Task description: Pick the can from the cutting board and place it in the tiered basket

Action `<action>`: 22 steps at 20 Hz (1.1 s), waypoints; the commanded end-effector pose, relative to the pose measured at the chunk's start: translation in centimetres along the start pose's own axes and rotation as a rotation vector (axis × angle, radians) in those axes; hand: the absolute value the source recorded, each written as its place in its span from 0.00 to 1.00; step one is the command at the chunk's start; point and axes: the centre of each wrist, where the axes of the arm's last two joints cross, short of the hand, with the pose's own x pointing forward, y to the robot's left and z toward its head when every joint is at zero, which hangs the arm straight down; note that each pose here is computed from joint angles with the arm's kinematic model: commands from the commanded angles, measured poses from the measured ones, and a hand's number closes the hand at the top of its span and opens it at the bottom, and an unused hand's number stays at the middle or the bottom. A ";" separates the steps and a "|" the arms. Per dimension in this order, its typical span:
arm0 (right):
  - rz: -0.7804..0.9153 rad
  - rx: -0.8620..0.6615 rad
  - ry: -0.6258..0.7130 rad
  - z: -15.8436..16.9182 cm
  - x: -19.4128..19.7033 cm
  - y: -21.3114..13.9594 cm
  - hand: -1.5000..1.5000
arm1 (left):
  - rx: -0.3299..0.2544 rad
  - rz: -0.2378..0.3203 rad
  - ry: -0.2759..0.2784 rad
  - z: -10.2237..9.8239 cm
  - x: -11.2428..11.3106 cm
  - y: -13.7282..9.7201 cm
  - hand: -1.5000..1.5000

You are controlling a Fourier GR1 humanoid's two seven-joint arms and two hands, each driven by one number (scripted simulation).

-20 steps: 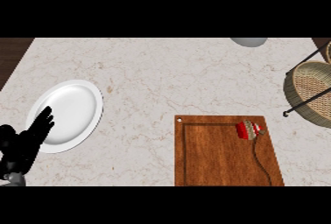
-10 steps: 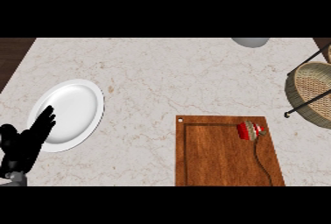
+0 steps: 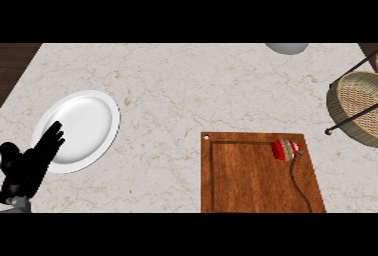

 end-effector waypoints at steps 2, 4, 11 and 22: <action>-0.019 0.155 0.073 -0.7 -1.5 0.0 1.00 | -0.001 -0.009 0.019 -0.4 0.5 -0.1 0.50; -0.019 0.285 0.117 -0.2 0.7 2.3 1.00 | 0.017 -0.017 0.004 -0.4 0.4 0.5 0.50; -0.075 0.410 0.366 0.2 -2.9 4.4 0.00 | 0.005 -0.010 0.021 -0.6 0.6 0.2 0.50; -0.413 0.048 0.401 -0.6 -4.4 -0.1 0.00 | 0.000 0.013 0.027 0.8 -0.5 1.1 0.50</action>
